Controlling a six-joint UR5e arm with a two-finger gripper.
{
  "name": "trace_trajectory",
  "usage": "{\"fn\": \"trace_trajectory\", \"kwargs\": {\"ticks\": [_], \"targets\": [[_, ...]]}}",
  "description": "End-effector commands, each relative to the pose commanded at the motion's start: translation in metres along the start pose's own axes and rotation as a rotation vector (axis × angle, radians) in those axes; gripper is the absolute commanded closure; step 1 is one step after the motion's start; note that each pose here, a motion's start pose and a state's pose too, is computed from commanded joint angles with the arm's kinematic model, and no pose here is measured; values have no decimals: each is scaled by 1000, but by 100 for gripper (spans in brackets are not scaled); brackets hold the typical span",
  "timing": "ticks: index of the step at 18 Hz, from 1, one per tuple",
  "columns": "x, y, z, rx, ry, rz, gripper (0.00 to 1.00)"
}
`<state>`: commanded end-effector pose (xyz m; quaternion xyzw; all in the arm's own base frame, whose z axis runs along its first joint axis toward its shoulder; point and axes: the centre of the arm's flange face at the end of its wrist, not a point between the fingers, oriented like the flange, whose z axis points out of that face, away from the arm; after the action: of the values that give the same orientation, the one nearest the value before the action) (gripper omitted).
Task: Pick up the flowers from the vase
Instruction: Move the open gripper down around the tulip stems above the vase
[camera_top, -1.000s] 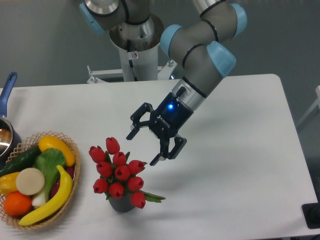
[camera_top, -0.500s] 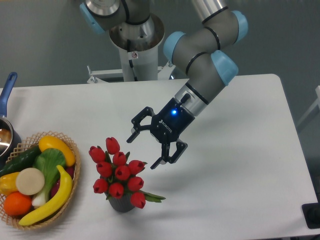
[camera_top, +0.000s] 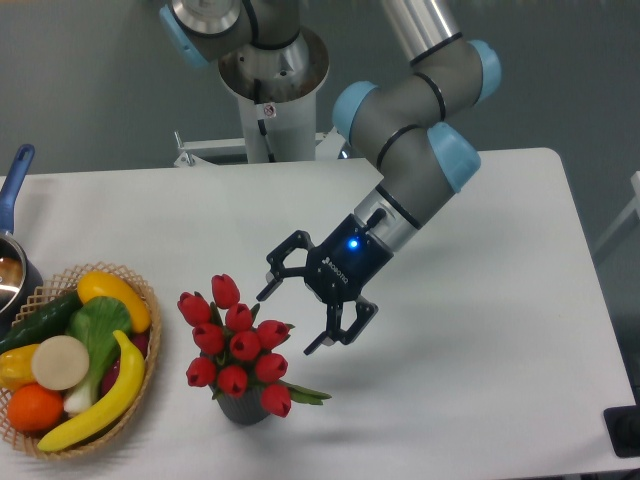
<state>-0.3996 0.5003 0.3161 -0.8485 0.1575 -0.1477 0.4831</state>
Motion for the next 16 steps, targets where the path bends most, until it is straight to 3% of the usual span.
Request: {"fn": "trace_trajectory", "kwargs": {"ticks": [16], "targets": [[17,-7,33,-19,49,58,0]]}}
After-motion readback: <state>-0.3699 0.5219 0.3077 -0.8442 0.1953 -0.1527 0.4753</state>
